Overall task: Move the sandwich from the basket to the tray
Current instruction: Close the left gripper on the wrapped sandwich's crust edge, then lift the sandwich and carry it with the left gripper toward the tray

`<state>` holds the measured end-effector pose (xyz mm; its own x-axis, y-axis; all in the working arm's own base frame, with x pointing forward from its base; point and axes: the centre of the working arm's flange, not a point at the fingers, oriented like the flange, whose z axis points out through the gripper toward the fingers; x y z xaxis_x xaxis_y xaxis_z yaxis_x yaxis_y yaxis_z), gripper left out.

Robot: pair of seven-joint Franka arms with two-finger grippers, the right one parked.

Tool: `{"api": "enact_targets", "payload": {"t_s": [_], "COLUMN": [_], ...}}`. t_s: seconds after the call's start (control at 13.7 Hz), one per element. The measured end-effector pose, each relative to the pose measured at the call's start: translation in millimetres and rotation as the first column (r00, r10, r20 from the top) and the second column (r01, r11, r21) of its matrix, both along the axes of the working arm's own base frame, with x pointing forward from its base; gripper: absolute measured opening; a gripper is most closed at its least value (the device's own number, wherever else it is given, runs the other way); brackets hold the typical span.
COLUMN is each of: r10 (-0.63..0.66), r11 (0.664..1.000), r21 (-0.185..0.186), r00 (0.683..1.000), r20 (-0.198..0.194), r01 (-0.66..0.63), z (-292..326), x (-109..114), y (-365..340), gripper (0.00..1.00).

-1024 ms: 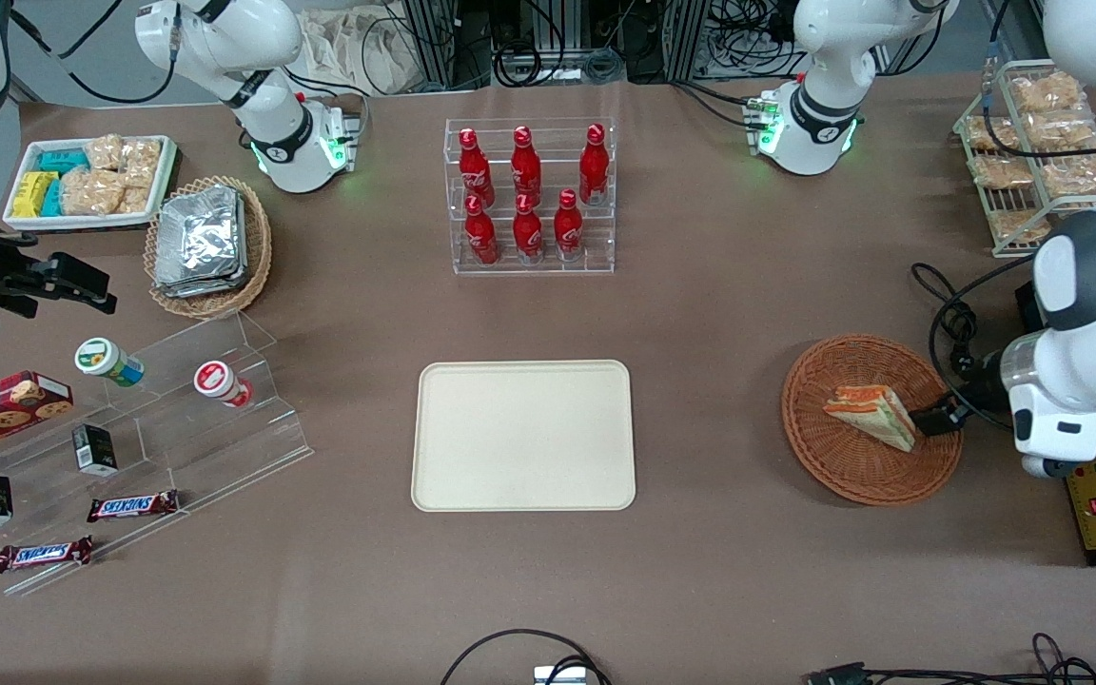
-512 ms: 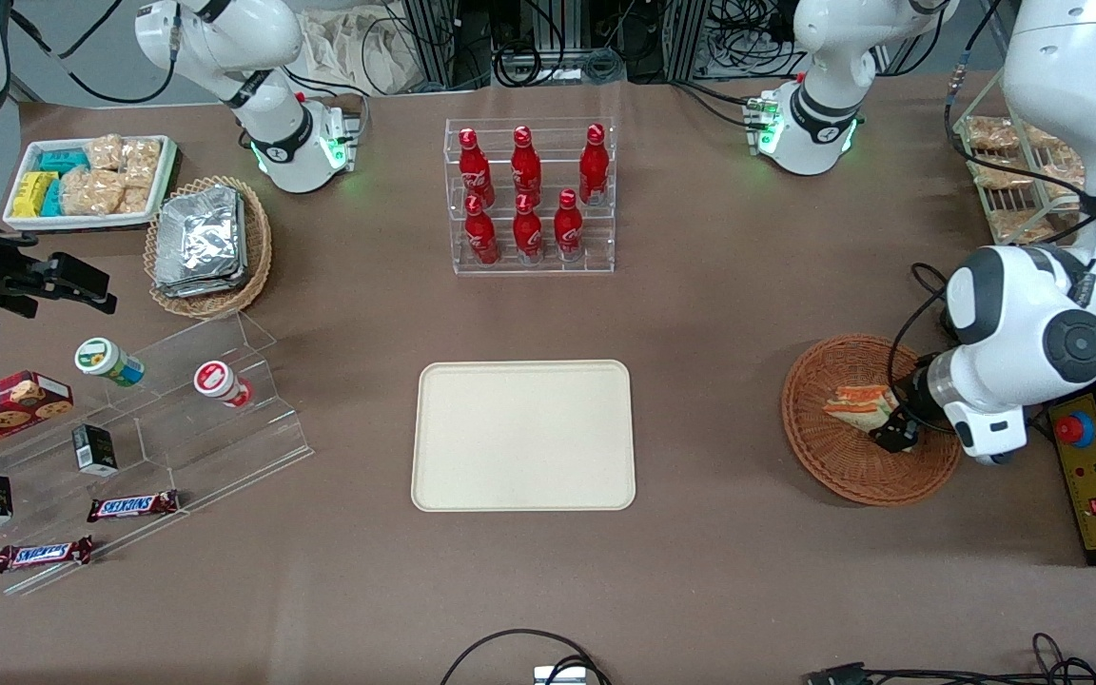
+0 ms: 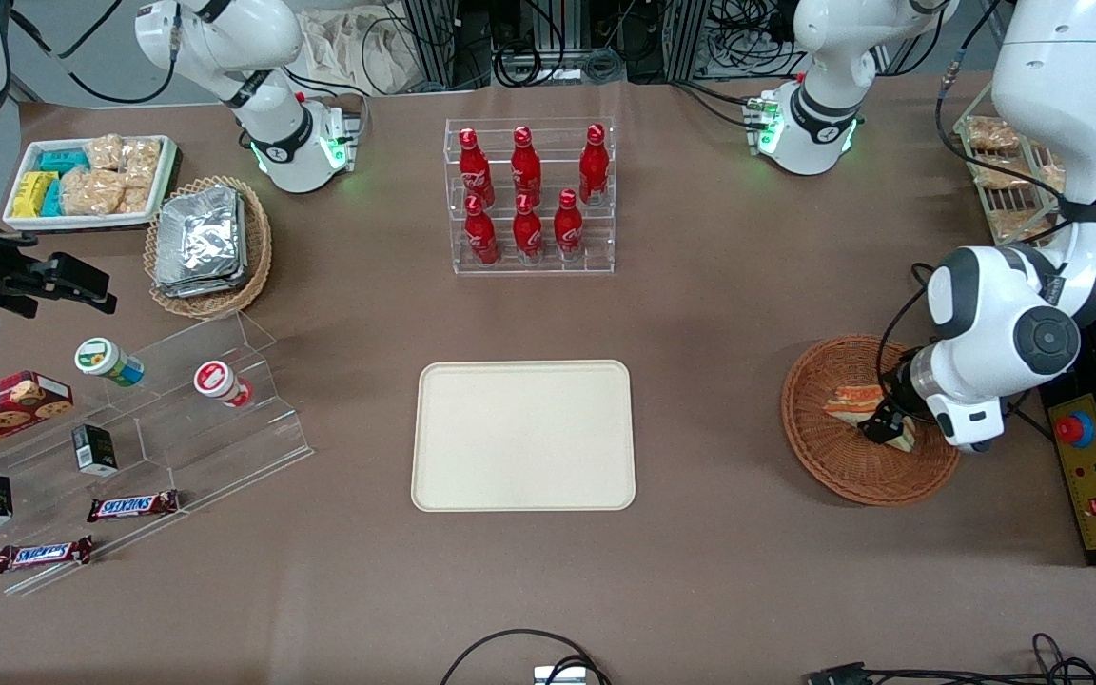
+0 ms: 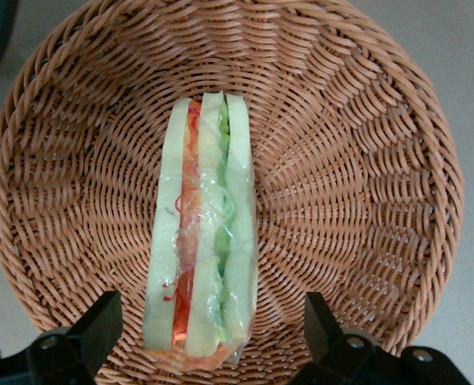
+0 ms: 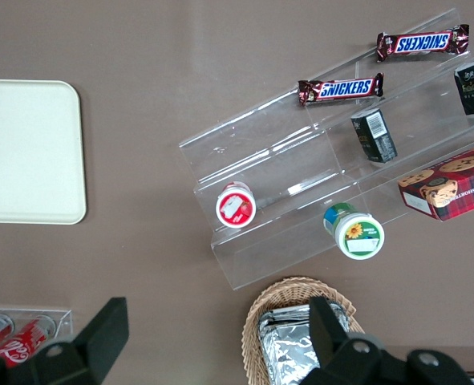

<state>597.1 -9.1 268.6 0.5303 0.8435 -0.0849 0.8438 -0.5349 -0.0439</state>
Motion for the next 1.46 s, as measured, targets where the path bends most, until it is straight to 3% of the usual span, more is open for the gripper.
{"api": "enact_targets", "payload": {"t_s": [0.07, 0.29, 0.51, 0.66, 0.8, 0.95, 1.02, 1.17, 1.46], "r10": [0.0, -0.028, -0.054, -0.082, -0.125, -0.206, -0.26, -0.376, -0.568], "r11": [1.0, 0.999, 0.998, 0.996, 0.991, 0.977, 0.964, 0.926, 0.823], "r21": [0.0, 0.026, 0.043, 0.045, 0.047, 0.042, 0.039, 0.032, 0.017], "r00": [1.0, 1.0, 0.999, 0.997, 0.991, 0.977, 0.965, 0.927, 0.823], "r20": [-0.001, -0.002, -0.001, -0.009, -0.047, -0.05, -0.039, -0.013, 0.027], "r01": [0.0, 0.028, 0.054, 0.082, 0.127, 0.208, 0.261, 0.376, 0.567], "z": [-0.6, -4.3, -3.4, 10.1, 45.1, 97.8, 125.9, 175.2, 217.5], "x": [-0.1, -0.2, 0.8, 8.2, 22.8, 41.3, 48.7, 56.2, 38.9], "y": [0.1, 1.1, 1.7, 2.2, 2.1, -5.2, -14.1, -47.4, -168.7], "gripper": [1.0, 0.87, 0.52, 0.37, 0.3, 0.24, 0.18, 0.15, 0.15]}}
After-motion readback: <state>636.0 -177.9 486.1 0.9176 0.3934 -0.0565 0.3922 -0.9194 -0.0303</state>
